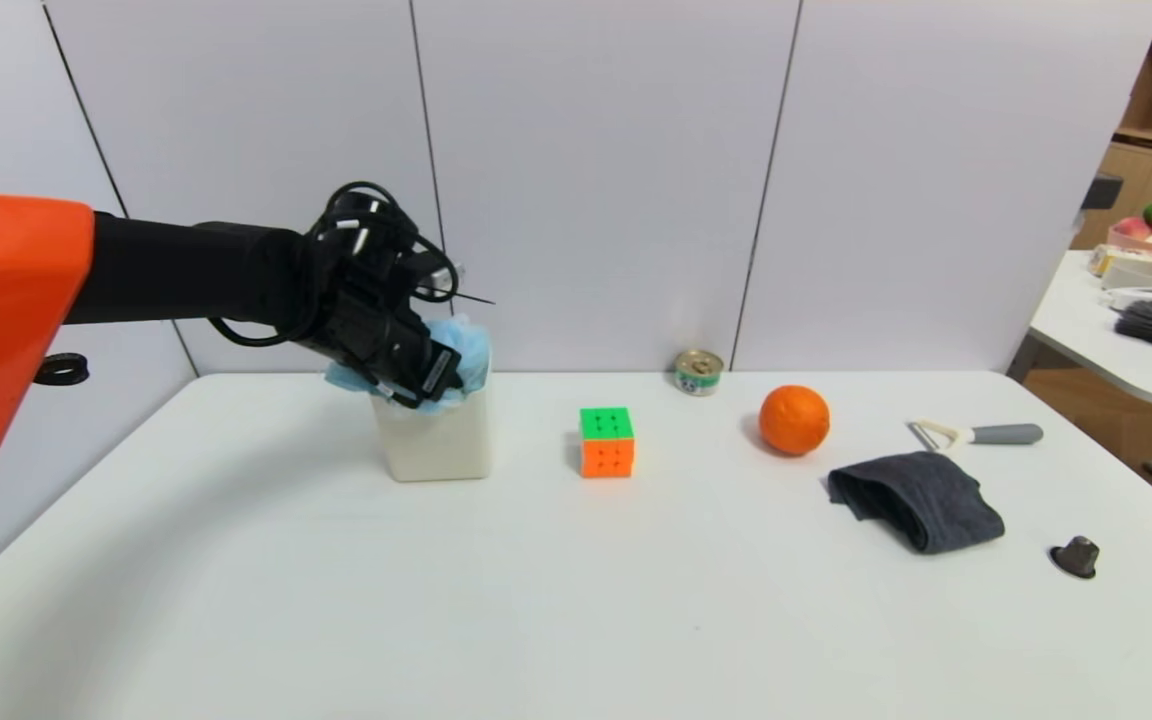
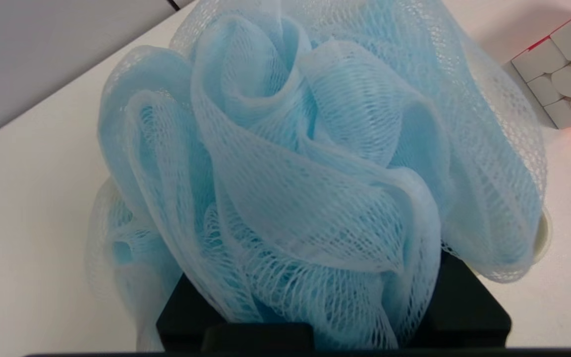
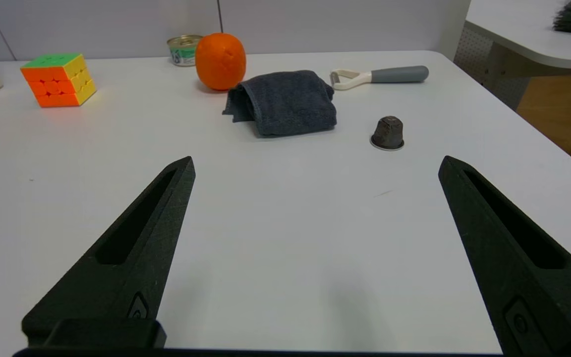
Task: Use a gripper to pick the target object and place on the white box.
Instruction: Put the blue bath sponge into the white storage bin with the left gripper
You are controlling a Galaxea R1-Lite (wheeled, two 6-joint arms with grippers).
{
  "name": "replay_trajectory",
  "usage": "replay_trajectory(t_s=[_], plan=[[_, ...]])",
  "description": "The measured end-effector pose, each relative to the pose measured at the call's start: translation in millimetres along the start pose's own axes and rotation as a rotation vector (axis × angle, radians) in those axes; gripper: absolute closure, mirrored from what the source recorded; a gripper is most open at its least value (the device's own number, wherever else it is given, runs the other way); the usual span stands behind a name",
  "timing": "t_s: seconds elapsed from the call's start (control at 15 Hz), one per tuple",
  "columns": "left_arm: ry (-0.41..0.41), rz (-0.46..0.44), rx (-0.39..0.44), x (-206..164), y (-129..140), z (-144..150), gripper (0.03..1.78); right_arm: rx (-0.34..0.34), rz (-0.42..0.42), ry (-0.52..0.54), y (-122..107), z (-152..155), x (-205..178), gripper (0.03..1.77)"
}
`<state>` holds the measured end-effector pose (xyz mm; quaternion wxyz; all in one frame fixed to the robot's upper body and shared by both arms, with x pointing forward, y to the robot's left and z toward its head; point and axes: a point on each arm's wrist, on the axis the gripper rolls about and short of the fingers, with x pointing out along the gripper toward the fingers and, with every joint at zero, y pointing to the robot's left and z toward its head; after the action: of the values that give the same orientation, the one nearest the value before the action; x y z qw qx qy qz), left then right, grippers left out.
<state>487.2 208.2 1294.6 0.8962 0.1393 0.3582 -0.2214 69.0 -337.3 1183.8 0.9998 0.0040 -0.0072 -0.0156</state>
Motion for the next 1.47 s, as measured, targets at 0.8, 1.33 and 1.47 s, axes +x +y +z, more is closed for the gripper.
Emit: replay_trajectory(t_s=[0.8,1.33,1.47], plan=[[0.012,-0.028,-0.003,12.5,0.8,-1.1,0.98,0.000,0.000,0.000,0.0,0.0,0.0,0.10],[0.019,-0.028,-0.008,-7.7,-0.4,1.3,0.42,0.000,0.000,0.000,0.0,0.0,0.0,0.10],[0.002,-0.022,-0.011,-16.6,0.4,3.9,0.35,0.000,0.000,0.000,0.0,0.0,0.0,0.10]])
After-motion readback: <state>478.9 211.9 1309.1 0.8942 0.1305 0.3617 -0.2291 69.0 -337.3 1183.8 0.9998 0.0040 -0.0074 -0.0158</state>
